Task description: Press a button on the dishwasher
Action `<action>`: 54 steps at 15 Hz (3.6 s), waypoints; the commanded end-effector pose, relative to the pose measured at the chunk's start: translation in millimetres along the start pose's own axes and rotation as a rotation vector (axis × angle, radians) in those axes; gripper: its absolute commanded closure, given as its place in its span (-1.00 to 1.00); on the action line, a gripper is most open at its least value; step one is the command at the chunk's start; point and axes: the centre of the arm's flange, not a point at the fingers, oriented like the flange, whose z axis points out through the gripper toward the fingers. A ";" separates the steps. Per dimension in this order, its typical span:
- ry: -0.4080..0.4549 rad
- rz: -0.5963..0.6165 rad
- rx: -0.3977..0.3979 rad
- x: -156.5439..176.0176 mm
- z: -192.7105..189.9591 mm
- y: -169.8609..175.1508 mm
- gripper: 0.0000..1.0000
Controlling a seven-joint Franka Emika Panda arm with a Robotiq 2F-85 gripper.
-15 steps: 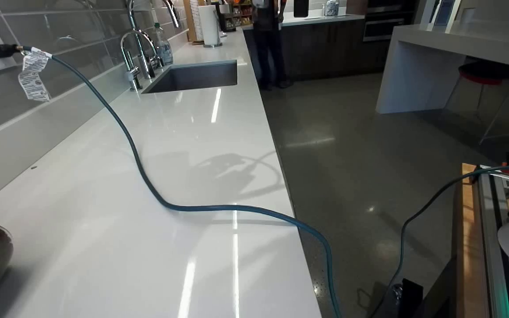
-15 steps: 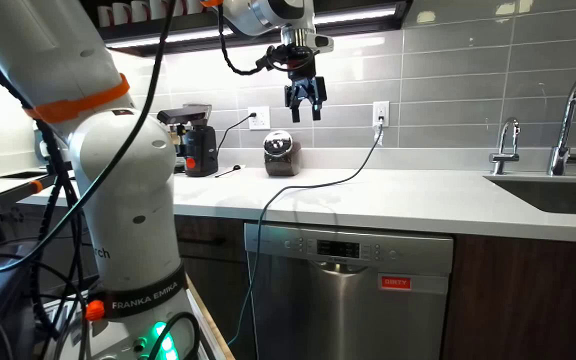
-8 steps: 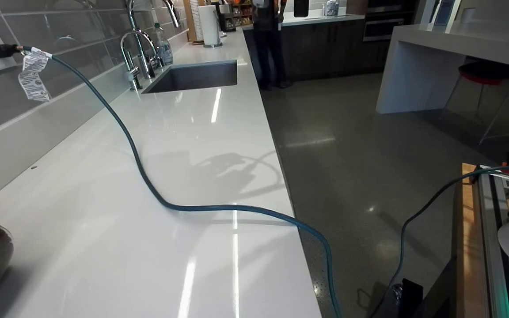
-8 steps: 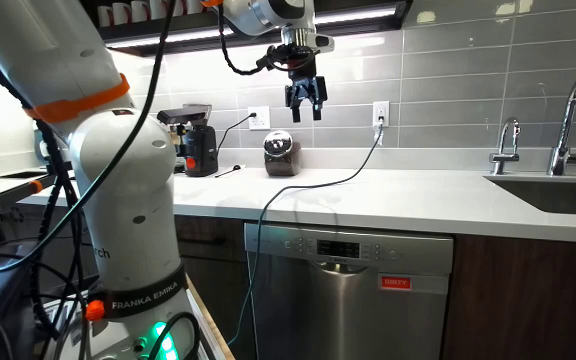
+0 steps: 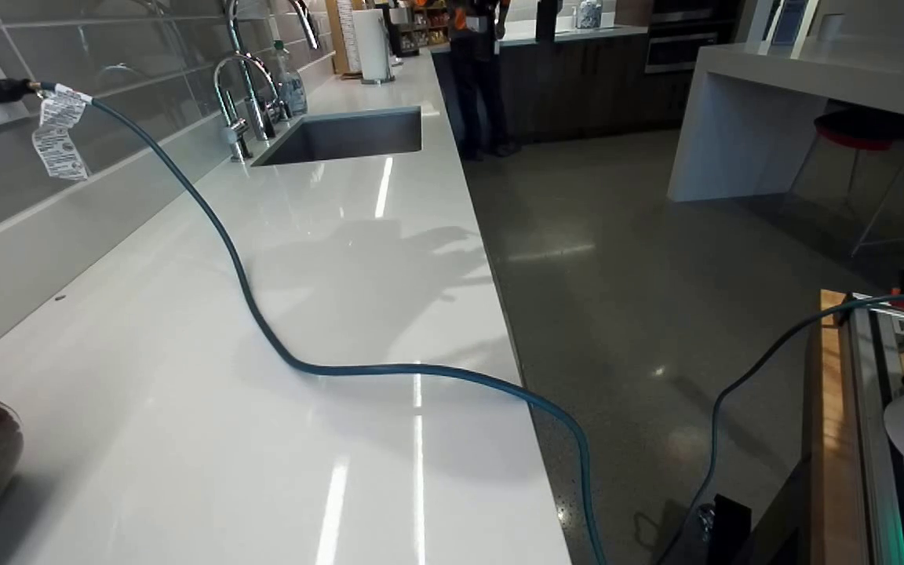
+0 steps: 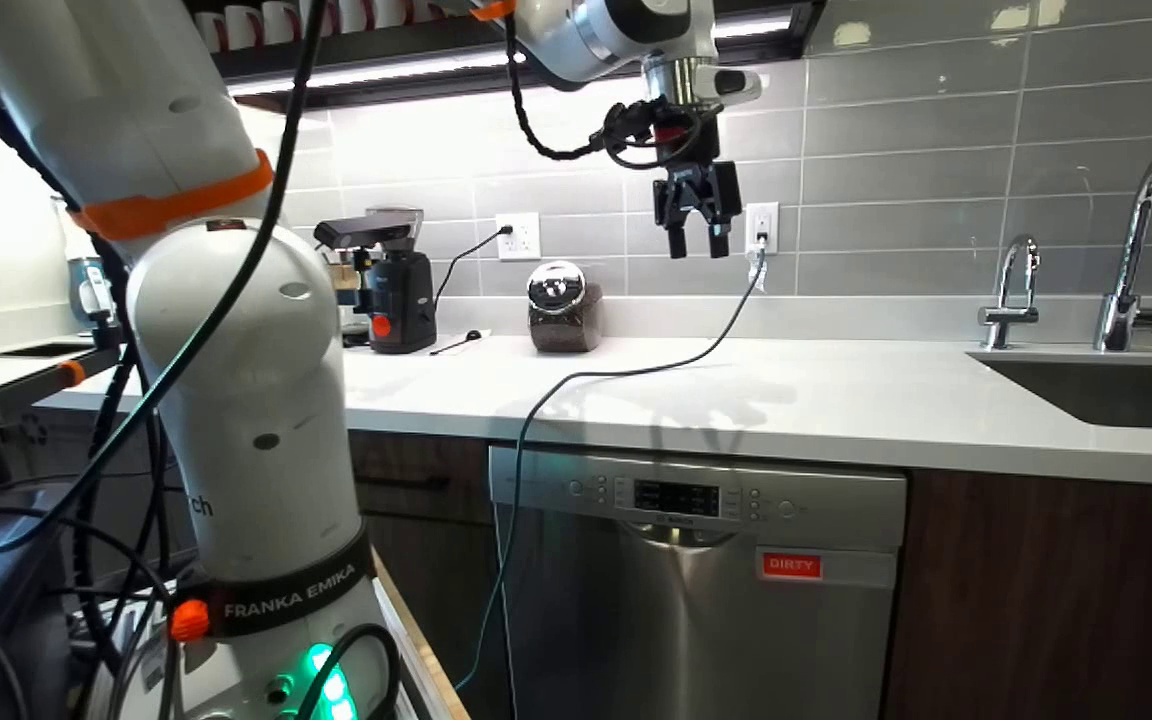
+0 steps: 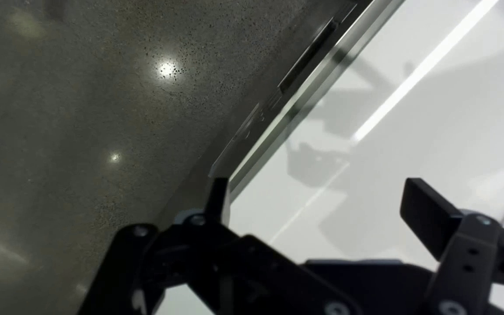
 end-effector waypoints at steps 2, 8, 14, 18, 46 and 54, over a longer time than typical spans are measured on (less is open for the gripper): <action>-0.010 -0.070 0.039 22.5 42.2 31.6 -1.00; -0.110 -0.395 0.107 25.8 82.6 58.9 -1.00; -0.167 -0.659 0.055 21.6 124.1 69.0 -1.00; -0.174 -0.619 0.073 22.1 118.2 65.9 -1.00; 0.022 -0.952 0.120 4.8 263.5 76.5 -1.00; 0.014 -0.928 0.201 -1.2 293.4 88.1 -1.00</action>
